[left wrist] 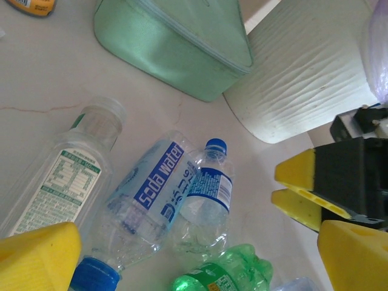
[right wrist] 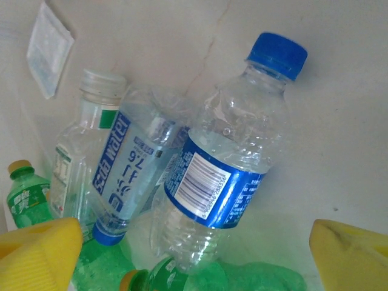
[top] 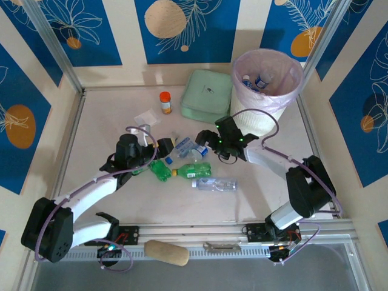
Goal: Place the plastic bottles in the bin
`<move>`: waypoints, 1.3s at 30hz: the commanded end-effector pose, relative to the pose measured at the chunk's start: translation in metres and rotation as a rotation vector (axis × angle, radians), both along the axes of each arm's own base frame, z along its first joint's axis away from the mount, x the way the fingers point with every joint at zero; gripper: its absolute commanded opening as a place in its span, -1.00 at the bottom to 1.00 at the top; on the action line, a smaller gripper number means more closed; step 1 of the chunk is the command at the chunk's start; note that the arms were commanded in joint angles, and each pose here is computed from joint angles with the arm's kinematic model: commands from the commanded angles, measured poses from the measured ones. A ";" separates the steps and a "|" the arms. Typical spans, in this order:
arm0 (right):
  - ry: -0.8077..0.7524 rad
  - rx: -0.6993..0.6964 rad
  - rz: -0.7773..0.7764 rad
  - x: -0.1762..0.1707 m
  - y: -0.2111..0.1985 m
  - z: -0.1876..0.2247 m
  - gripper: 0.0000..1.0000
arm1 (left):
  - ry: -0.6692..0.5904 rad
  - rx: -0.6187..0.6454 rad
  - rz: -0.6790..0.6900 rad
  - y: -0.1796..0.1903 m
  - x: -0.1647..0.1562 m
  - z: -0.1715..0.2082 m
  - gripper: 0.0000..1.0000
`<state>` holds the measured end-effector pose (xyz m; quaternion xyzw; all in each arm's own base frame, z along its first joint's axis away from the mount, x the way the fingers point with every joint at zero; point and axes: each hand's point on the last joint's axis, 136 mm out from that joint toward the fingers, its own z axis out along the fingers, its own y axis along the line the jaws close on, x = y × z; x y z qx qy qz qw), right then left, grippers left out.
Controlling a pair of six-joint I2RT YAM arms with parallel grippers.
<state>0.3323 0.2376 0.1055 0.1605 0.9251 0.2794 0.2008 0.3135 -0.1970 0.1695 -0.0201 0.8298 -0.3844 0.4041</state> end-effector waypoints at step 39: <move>0.178 -0.009 -0.071 0.007 0.026 -0.102 0.40 | 0.015 0.026 0.054 0.014 -0.004 -0.011 0.99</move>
